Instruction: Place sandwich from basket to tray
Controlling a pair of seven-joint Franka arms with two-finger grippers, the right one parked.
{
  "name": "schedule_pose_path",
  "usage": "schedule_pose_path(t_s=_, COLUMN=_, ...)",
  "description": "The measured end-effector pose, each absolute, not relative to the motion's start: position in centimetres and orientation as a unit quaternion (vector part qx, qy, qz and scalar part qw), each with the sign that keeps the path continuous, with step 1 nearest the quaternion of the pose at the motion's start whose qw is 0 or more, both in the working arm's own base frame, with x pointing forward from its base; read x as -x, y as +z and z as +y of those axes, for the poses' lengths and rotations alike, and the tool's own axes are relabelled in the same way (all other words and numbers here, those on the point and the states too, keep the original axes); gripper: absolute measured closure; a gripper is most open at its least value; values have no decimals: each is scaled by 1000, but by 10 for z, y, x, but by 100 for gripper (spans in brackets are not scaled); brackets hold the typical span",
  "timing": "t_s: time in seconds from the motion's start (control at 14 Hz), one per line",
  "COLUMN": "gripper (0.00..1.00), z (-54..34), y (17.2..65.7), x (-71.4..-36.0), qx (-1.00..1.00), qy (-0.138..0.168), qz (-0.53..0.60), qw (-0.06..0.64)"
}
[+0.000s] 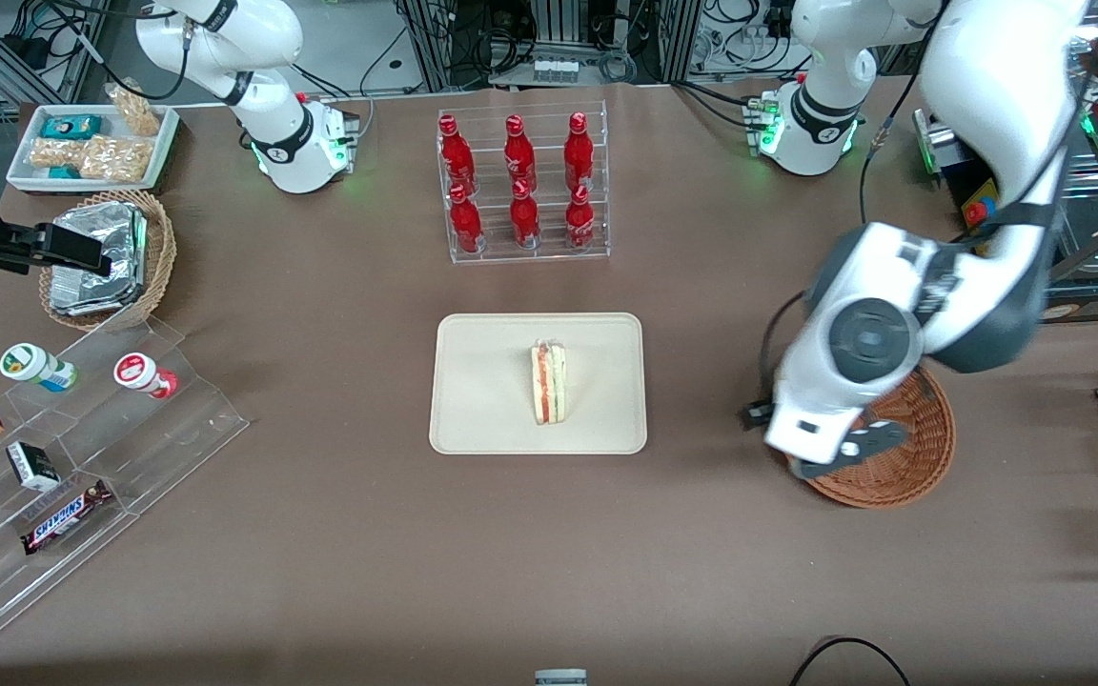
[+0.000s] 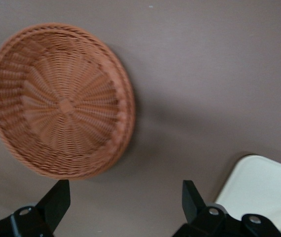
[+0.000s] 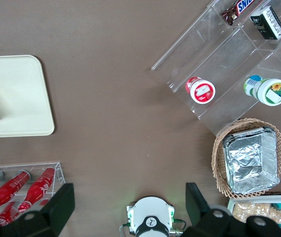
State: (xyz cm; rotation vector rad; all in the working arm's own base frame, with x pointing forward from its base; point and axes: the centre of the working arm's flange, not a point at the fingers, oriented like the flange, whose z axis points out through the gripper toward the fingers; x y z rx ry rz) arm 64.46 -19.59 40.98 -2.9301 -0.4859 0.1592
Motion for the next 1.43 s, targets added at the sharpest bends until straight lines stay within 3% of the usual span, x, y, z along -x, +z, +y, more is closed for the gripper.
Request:
schedule_pose_path(t_s=0.36, gripper=0, z=-92, y=448, x=-643, qx=982, qy=105, qz=-141, qw=75)
schedule_pose_path(t_s=0.71, gripper=0, z=-42, y=529, x=-602, qx=984, qy=144, qz=-99, qw=44)
schedule_pose_path(t_s=1.0, gripper=0, z=-45, y=578, x=-577, qx=986, qy=139, qz=-92, qw=27)
schedule_pose_path(t_s=1.43, gripper=0, z=-49, y=591, x=-574, qx=987, qy=128, qz=-89, qw=26)
